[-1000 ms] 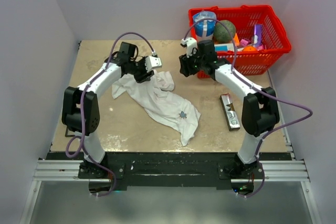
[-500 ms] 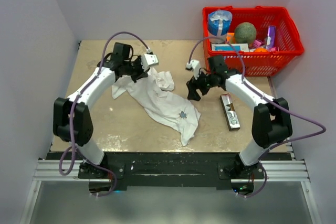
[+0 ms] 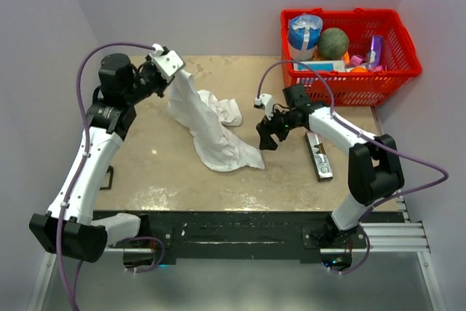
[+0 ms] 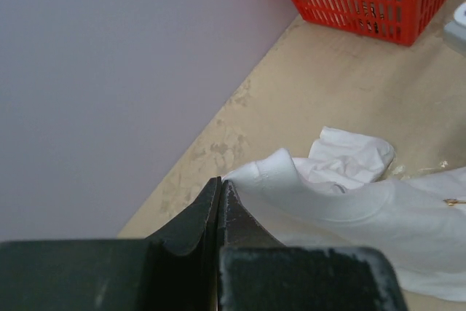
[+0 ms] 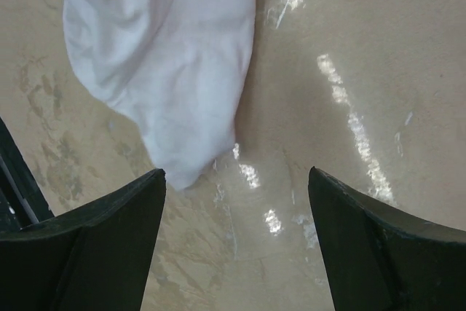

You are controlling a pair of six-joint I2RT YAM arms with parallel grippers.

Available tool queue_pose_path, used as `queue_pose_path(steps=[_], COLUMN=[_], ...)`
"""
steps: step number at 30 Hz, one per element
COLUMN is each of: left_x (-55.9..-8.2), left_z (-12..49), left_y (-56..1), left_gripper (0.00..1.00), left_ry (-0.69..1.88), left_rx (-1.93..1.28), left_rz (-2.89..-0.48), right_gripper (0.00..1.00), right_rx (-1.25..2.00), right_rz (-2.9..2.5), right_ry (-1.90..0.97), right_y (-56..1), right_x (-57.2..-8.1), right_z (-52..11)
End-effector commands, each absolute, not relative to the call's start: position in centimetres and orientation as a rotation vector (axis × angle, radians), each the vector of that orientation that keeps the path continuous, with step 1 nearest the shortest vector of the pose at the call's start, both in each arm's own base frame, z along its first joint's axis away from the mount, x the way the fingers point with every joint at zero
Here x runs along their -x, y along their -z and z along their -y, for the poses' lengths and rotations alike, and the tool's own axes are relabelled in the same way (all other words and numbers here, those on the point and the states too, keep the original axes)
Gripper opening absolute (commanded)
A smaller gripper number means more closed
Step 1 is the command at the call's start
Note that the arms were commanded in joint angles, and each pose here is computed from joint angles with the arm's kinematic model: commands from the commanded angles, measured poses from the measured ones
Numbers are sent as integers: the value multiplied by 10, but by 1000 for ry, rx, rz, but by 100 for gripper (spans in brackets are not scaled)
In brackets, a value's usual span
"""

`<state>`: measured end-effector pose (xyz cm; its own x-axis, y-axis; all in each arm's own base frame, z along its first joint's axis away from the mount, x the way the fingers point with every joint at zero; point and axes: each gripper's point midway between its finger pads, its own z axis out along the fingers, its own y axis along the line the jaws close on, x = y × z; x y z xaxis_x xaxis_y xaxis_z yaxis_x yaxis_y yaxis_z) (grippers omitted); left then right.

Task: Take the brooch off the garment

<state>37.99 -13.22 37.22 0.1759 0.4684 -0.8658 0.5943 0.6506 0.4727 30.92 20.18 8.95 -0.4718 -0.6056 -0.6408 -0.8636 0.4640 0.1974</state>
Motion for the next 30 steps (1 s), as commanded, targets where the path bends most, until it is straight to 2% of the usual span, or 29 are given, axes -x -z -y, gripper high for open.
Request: queue_pose_path(steps=[1,6,10,13,14,15,16,17,18,19,20,23,24,27,30], left_x=[-373,-336,-302,-282,-274,-270,-268,-269,-272,-281,-286,-307,-311,-334,-343], left_z=[120,107,66,43,42,42,45,48,57,66,74,102,111,123,131], left_y=[-354,-292,-227,-198,-189,-182,-179,-178,-183,-196,-204,-223,-223,-207,-164], left_gripper=[0,0,0,0,5,18,38,45,57,62,67,69,69,68,66], left_ry=[73,111,-76,-169,-155,-134,-95,-63,-2,52,97,261,302,381,472], left_rx=[-920,-988,-1153,-1193,-1208,-1205,-1153,-1126,-1098,-1019,-987,-907,-903,-848,-874], left_rz=[-1511,-1742,-1872,-1914,-1944,-1968,-2004,-2022,-2011,-2005,-1991,-1956,-1951,-2002,-2107], right_gripper=[83,83,83,83,83,83,83,81,78,75,61,35,21,13,13], right_rx=[1167,1189,1232,1275,1287,1316,1322,1315,1329,1322,1321,1322,1321,1297,1298], right_rz=[-2070,-2068,-2096,-2117,-2149,-2152,-2161,-2202,-2220,-2219,-2228,-2198,-2189,-2133,-2095], right_ry=[-796,-824,-831,-829,-777,-765,-723,-626,-575,-542,-534,-500,-472,-419,-410], right_y=[-134,-128,-110,-95,-83,-78,-72,-61,-52,-49,-47,-56,-60,-81,-96], right_x=[-345,-364,-356,-339,-335,-328,-329,-332,-330,-333,-333,-341,-345,-356,-356], right_z=[-238,-264,-272,-275,-270,-274,-273,-266,-268,-269,-269,-273,-272,-271,-271])
